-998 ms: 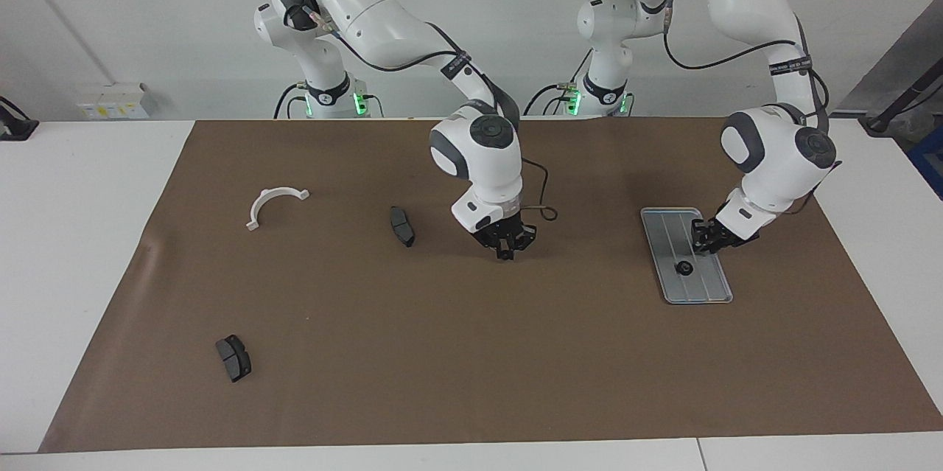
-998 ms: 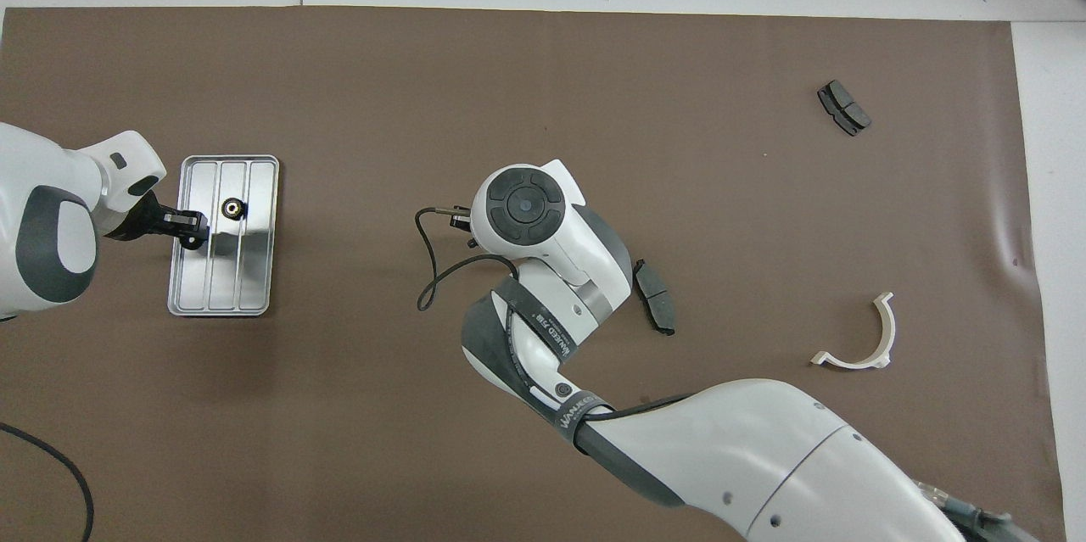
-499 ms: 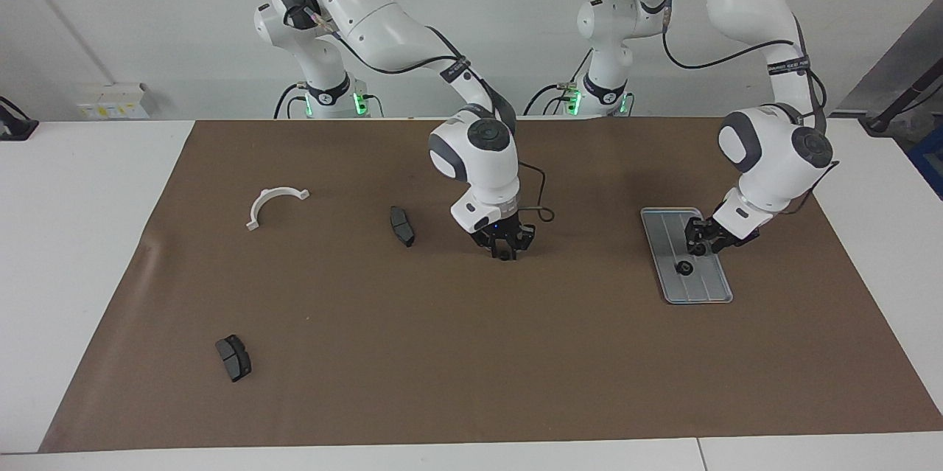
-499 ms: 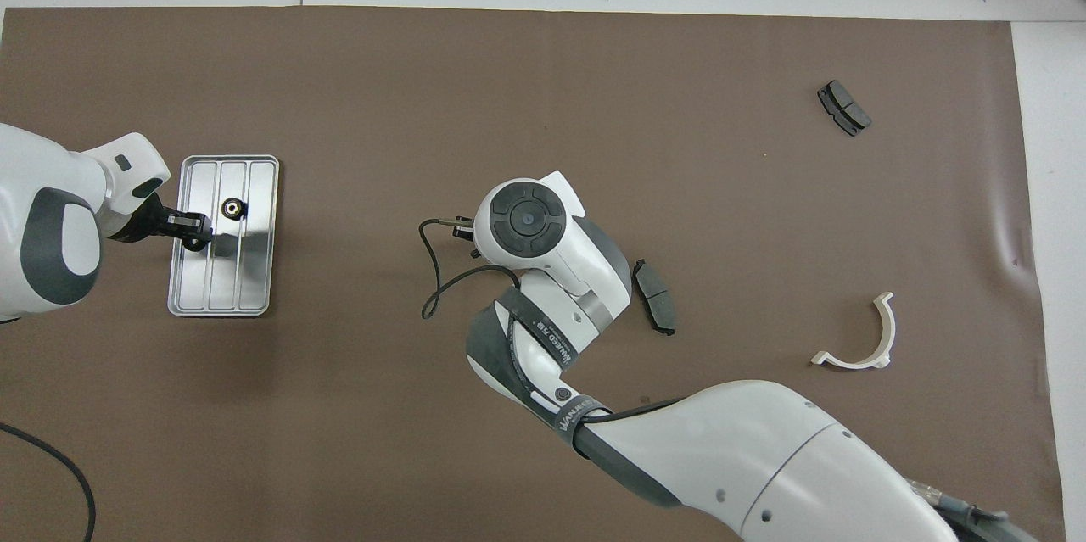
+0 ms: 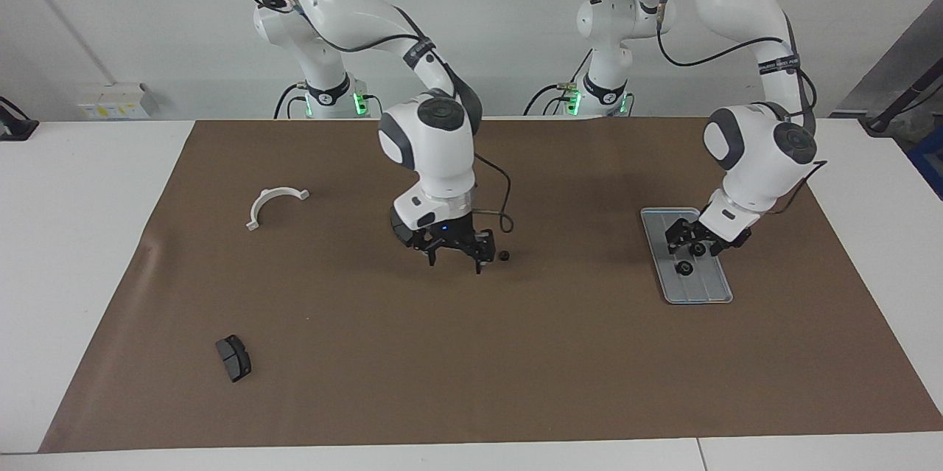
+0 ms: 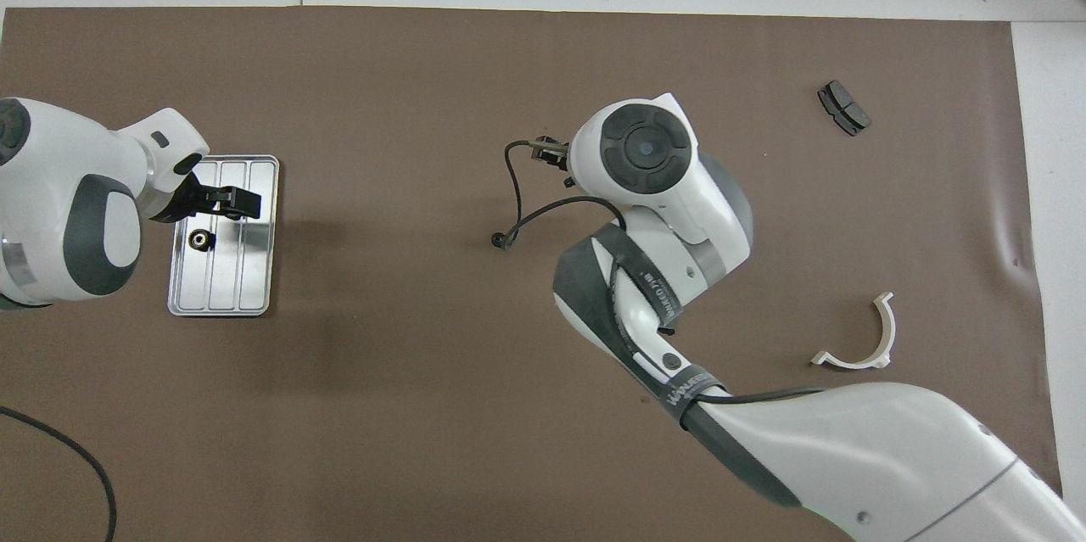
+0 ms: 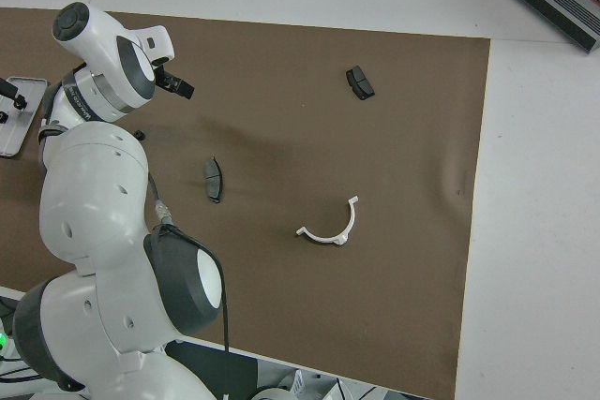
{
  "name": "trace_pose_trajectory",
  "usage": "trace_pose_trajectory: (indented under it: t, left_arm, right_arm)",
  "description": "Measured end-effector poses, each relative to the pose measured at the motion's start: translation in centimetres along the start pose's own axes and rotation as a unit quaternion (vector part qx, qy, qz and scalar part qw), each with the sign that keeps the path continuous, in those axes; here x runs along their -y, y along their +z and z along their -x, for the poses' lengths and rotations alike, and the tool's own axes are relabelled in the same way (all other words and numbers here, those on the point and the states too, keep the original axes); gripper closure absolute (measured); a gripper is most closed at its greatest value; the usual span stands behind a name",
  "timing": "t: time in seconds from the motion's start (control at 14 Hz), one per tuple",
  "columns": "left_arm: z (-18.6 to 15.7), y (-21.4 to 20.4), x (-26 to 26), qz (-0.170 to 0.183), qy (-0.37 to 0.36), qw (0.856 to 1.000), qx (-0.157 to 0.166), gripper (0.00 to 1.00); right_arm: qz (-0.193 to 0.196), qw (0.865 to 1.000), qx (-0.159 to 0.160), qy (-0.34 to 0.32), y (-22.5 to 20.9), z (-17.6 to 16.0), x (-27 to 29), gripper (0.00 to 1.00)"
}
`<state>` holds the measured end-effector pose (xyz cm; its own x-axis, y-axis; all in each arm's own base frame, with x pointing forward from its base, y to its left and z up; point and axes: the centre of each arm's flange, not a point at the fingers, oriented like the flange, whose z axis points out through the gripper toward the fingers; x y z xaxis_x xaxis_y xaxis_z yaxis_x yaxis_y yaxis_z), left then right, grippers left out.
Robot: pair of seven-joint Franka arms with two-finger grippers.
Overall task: Pick bearing gear from pile to tray
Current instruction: 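Grasp the third bearing with the left gripper while the right gripper withdraws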
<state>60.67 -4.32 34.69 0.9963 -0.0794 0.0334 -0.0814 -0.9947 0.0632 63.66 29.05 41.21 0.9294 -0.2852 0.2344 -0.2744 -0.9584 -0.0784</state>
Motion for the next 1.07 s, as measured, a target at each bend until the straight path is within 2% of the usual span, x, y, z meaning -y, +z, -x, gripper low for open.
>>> trace_pose_trajectory:
  t: [0.21,0.36,0.43,0.5,0.57,0.64,0.78,1.07]
  left_arm:
    - [-0.2,-0.7,-9.1,0.005,-0.013,1.0,-0.009,0.04]
    - [0.3,-1.1,-14.5,0.009,-0.014,1.0,-0.014,0.15]
    - [0.7,-1.3,-17.1,0.011,-0.016,1.0,-0.015,0.15]
    - [1.1,-1.4,-19.7,0.013,-0.02,1.0,-0.016,0.2]
    - [1.3,-1.3,-21.8,0.014,-0.025,0.999,-0.014,0.2]
    - [1.4,-1.0,-23.8,0.014,-0.027,0.999,-0.01,0.27]
    - [1.3,0.2,-27.2,0.015,-0.024,1.0,-0.006,0.29]
    - [1.8,2.8,-30.8,0.016,-0.015,1.0,-0.004,0.29]
  right_arm:
    - [0.02,1.0,-0.013,-0.014,-3.5,-5.0,-7.0,0.0]
    - [0.035,0.999,-0.013,-0.025,-5.4,-7.3,-11.2,0.0]
    - [0.04,0.999,-0.012,-0.024,-6.4,-8.1,-12.9,0.0]
    - [0.041,0.999,-0.009,-0.02,-7.6,-8.5,-14.3,0.0]
    - [0.04,0.999,-0.005,-0.017,-8.7,-8.7,-15.2,0.0]
    - [0.038,0.999,0.0,-0.016,-9.9,-8.8,-16.1,0.0]
    - [0.038,0.999,0.013,-0.021,-12.6,-9.0,-18.7,0.0]
    - [0.056,0.998,0.031,-0.024,-16.3,-9.1,-23.4,0.0]
